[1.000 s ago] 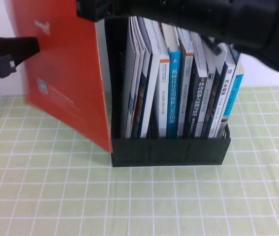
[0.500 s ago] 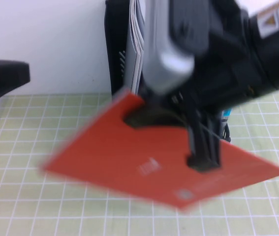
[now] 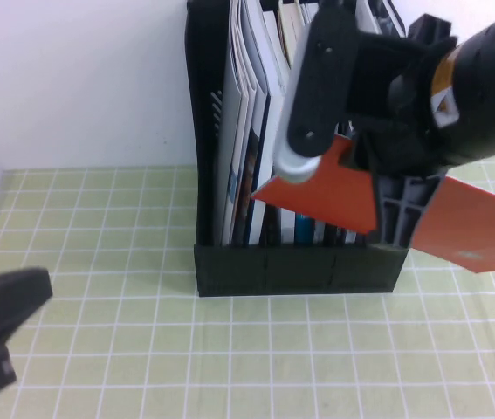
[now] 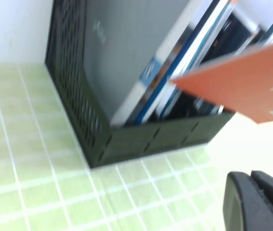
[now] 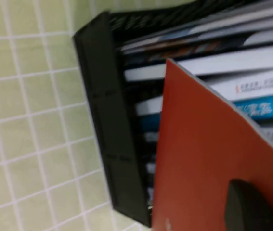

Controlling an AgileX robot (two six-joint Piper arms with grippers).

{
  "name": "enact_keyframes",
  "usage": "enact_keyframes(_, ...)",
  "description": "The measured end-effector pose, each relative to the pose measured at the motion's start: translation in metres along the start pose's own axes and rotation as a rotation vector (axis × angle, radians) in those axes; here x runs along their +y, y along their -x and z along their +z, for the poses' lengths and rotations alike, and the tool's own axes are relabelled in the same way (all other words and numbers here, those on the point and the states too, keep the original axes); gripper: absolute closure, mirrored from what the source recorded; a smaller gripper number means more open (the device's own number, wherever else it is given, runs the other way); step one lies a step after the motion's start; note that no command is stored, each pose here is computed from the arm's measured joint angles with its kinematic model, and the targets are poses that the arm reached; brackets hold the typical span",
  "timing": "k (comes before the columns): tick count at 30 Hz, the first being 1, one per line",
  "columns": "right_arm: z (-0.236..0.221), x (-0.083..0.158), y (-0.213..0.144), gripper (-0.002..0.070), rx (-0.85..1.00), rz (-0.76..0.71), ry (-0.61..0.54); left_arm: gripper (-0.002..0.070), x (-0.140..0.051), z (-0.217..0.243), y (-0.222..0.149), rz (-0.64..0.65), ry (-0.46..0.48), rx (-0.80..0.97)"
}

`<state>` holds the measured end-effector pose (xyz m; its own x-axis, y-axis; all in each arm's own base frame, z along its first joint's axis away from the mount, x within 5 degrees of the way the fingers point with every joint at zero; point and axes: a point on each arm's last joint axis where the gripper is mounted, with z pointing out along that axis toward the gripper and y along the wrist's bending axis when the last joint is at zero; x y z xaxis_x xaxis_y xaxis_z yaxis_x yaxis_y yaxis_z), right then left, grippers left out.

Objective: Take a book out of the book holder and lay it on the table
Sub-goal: Place the picked book on the book

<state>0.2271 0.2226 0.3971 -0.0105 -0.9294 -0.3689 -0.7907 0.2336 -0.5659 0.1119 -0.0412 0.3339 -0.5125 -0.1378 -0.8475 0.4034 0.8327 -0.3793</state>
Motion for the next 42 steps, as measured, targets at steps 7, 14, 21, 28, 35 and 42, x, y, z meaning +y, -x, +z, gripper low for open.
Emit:
enact_keyframes(7,0.042,0.065,0.000,0.0662,-0.018,-0.142,-0.128,0.0676,0.003,0.008,-0.019,-0.040,-0.017,0.007)
enact_keyframes(14,0.094,0.136,-0.031,0.0662,-0.102,-0.017,0.008,0.0676,0.003,0.009,-0.014,-0.036,-0.001,-0.053)
enact_keyframes(21,0.119,0.160,-0.025,0.0662,-0.163,0.077,0.130,0.0676,0.003,0.009,-0.013,-0.039,0.001,-0.061)
enact_keyframes(28,0.134,0.175,-0.018,0.0662,-0.213,0.075,0.196,0.0676,0.000,0.009,-0.014,-0.026,-0.015,-0.059)
enact_keyframes(35,0.144,0.180,-0.019,0.0652,-0.179,0.017,0.199,0.0676,0.002,0.009,-0.012,-0.025,0.000,-0.075)
enact_keyframes(42,0.140,0.164,-0.009,0.0424,-0.133,0.017,0.140,0.0676,0.002,0.009,-0.012,-0.016,0.003,-0.077)
